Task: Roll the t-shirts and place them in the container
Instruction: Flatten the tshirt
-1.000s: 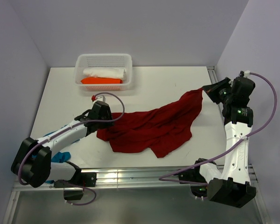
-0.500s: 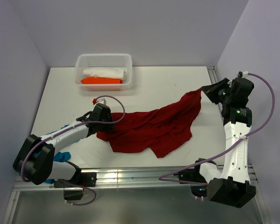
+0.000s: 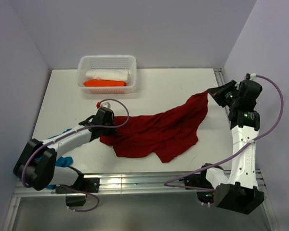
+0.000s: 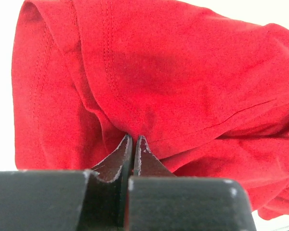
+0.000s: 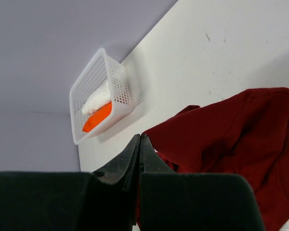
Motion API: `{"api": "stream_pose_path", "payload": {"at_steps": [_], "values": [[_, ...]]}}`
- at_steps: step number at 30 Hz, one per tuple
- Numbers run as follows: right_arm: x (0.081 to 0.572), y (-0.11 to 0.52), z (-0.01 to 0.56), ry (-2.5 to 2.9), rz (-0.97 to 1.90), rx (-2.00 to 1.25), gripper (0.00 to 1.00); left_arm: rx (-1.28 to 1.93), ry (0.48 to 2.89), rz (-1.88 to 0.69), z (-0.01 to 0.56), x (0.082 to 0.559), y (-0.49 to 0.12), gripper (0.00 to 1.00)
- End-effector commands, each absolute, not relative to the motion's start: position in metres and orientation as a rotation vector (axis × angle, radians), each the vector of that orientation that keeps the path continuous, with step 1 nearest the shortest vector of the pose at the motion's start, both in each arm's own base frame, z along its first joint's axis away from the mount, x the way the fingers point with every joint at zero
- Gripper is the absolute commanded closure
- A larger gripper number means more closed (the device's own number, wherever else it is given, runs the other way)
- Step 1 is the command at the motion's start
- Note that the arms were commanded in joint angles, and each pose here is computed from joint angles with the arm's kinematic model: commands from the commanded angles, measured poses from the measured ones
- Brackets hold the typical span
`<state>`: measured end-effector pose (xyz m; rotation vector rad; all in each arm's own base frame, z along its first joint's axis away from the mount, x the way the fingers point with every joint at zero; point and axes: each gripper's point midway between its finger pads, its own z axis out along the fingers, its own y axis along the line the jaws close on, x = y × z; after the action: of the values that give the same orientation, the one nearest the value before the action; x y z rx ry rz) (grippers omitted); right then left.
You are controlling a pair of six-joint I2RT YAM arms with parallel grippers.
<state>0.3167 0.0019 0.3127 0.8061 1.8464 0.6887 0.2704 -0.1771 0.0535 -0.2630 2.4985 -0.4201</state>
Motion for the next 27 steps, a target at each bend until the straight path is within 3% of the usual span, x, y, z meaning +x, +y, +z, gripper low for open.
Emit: {"api": "stream_pose_path", "payload": {"at_steps": [1,6,8,15,23,27], "values": [[0.320,0.001,0.323,1.802,0.698,0.767,1.00,-0.259,2.427,-0.469,0.079,0.285,-0.184,1.00],[0.325,0.003,0.314,1.798,0.741,0.787,1.00,-0.315,2.337,-0.427,0.131,0.301,-0.154,1.00],[0.327,0.002,0.312,1.808,0.735,0.799,1.00,-0.336,2.239,-0.484,0.176,0.316,-0.142,1.00],[0.330,-0.005,0.354,1.730,0.708,0.797,1.00,-0.457,2.040,-0.502,0.281,0.331,-0.090,1.00],[0.295,0.003,0.449,1.561,0.701,0.671,1.00,-0.508,1.713,-0.445,0.418,0.284,-0.037,1.00],[0.244,0.015,0.513,1.378,0.669,0.537,1.00,-0.547,1.533,-0.377,0.479,0.242,-0.012,1.00]]}}
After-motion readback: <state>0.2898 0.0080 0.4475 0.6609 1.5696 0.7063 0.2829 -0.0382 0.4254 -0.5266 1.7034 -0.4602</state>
